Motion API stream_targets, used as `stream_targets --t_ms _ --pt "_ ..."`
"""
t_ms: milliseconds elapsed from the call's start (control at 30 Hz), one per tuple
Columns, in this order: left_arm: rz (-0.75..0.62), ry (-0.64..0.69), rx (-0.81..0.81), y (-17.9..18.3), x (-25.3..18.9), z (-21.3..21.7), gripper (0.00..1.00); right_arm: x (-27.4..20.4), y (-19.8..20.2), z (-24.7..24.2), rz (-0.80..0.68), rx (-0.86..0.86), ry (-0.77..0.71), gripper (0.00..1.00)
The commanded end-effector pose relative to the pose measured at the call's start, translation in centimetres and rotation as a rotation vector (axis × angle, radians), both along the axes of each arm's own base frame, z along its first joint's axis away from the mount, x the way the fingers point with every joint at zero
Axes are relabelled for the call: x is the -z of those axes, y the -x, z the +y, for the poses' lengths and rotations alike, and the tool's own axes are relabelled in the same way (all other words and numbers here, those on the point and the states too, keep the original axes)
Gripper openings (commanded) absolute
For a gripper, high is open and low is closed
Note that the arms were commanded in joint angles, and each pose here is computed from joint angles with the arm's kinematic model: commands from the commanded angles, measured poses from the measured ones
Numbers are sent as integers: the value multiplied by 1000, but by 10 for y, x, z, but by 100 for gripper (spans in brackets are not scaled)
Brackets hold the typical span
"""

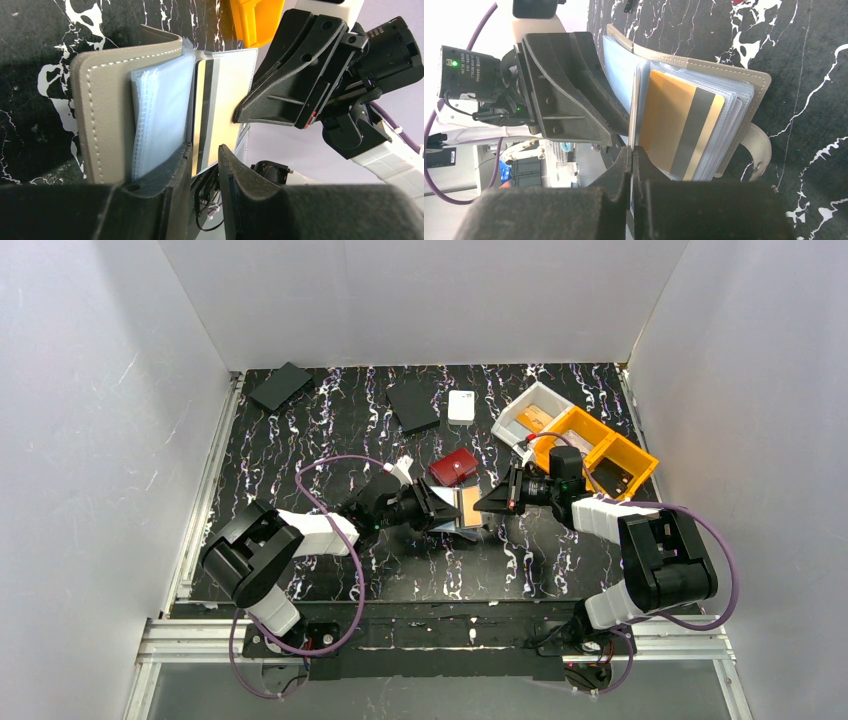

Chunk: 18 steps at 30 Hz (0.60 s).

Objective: Take the credit cards out of the card holder
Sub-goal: Remove the credit card from the card holder.

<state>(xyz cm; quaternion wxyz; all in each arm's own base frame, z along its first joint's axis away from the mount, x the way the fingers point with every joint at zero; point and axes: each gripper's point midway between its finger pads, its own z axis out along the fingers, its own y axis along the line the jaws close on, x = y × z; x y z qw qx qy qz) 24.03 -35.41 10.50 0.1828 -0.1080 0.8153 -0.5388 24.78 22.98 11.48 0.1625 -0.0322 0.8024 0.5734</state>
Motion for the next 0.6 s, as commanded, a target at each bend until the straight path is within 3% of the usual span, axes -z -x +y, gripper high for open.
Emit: stream_targets --t_ms 0,167,367,567 --pt "-139 169 16 -11 -60 -17 31 -16 13 13 -5 -83 -58 1" --pt "-120 150 18 -11 -49 -18 33 -28 13 15 -2 -92 -103 1" --pt "-111 158 14 -14 -50 -20 28 -27 13 15 -3 -86 -97 1" --pt "-138 187 8 -17 -67 -22 6 -7 10 11 11 -61 -15 1"
